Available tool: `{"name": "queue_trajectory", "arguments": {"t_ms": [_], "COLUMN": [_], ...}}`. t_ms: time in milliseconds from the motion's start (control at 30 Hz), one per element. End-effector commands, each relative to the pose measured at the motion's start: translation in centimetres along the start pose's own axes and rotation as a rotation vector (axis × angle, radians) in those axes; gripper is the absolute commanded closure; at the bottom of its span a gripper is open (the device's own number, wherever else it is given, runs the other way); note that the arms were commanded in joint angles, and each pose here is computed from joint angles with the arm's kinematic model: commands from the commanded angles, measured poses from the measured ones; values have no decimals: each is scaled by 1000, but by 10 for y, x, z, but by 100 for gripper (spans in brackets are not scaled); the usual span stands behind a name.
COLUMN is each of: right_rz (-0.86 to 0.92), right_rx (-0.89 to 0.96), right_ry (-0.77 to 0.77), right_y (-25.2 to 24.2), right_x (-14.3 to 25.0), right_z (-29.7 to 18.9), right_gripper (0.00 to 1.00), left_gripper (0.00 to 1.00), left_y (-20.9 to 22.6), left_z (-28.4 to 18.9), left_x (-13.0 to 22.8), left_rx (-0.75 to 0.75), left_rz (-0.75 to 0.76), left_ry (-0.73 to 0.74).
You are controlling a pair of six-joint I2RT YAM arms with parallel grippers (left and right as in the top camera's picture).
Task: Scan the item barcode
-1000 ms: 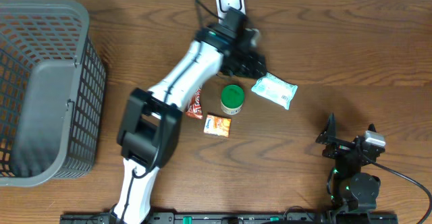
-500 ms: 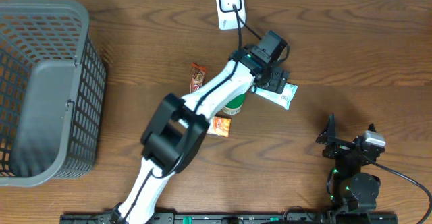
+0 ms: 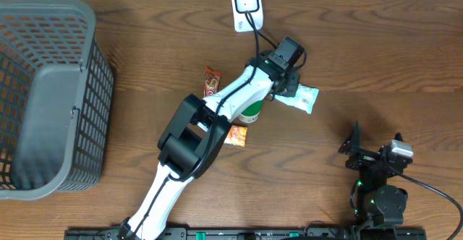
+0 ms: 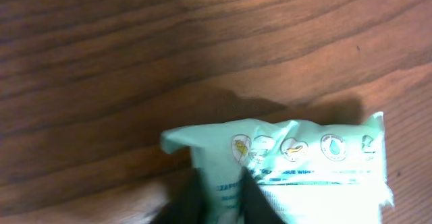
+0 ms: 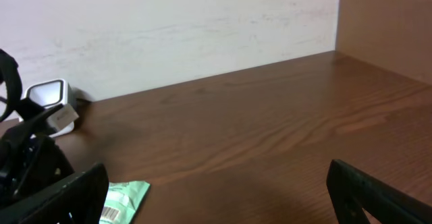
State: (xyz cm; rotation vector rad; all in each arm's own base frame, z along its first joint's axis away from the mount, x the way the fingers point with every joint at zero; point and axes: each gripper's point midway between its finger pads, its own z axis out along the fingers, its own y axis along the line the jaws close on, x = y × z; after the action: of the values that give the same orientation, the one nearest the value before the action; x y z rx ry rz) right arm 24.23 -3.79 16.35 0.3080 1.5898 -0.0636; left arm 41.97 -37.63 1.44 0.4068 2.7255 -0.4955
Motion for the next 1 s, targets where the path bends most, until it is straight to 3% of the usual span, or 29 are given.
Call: {"name": "queue_trajectory", "arguments": {"t_ms": [0,100,333,633,967], "right_rz": [-15,-15,-15,-15,-15], "right_rx": [5,5,5,5,5], "right_ry": [2,2,2,2,2], "right_y": [-1,-1,-1,-1,-1], "right_x": [1,1,1,1,1], "right_z": [0,0,0,0,0], "right_gripper": [1,1,1,1,1], "left_gripper": [93,93,93,93,93], "left_y": [37,57,128,167,152], "left_z": [12,5,-60,-146,-147], "left_x": [15,14,-17,-61,-51], "left_rx": [-106,-179,-413,-381,-192], "left_rz": [-22,-30,-68,-200,-280], "left_ry": [55,61,-9,-162,-89]}}
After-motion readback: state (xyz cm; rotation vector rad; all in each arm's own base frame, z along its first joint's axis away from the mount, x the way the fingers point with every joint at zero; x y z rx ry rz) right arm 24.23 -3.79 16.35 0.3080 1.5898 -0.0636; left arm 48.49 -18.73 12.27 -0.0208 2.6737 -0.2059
